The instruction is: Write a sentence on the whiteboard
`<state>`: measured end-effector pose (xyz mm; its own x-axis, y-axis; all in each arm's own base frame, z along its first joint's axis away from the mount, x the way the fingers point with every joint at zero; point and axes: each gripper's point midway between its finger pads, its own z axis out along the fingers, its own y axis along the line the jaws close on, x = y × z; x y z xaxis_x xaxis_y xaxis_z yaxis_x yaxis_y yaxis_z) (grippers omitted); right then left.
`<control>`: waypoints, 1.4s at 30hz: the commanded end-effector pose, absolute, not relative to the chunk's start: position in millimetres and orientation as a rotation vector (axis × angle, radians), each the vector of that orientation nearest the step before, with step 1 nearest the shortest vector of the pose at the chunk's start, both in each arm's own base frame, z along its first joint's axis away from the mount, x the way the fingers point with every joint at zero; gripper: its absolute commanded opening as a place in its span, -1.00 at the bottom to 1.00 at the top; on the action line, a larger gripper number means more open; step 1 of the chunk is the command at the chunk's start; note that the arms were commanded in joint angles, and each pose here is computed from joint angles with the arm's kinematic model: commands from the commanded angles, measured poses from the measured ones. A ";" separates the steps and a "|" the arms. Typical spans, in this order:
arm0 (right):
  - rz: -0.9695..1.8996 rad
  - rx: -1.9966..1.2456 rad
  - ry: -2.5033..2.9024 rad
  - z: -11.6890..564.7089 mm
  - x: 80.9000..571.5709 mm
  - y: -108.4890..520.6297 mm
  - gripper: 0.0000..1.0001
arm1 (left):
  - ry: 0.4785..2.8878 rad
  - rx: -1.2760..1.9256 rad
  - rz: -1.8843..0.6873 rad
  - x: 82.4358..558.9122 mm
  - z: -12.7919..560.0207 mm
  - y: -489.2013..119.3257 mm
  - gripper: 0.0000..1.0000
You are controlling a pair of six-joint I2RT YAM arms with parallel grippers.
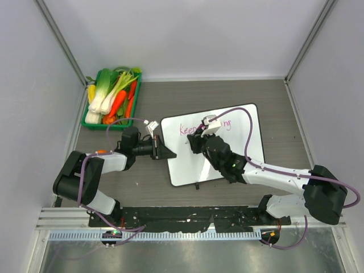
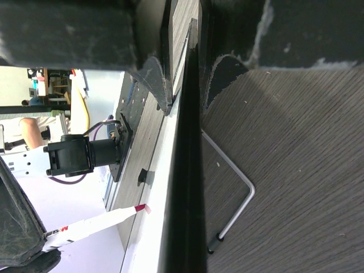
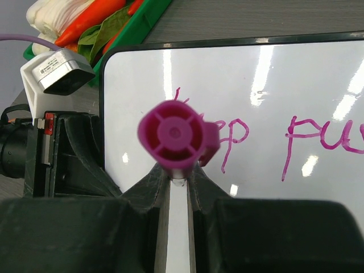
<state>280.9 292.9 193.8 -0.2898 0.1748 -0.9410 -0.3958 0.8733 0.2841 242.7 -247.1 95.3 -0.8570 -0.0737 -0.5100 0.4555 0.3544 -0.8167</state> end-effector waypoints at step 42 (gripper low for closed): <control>0.702 -0.307 1.841 181.2 237.9 309.3 -0.98 | 2.308 0.263 -1.287 247.6 46.7 -232.9 -1.00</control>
<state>239.3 306.1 160.0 -0.4012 0.0738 -0.9130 -0.5070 0.8123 0.2885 242.5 -247.4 95.4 -0.8571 -0.0726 -0.5100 0.4559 0.3540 -0.8166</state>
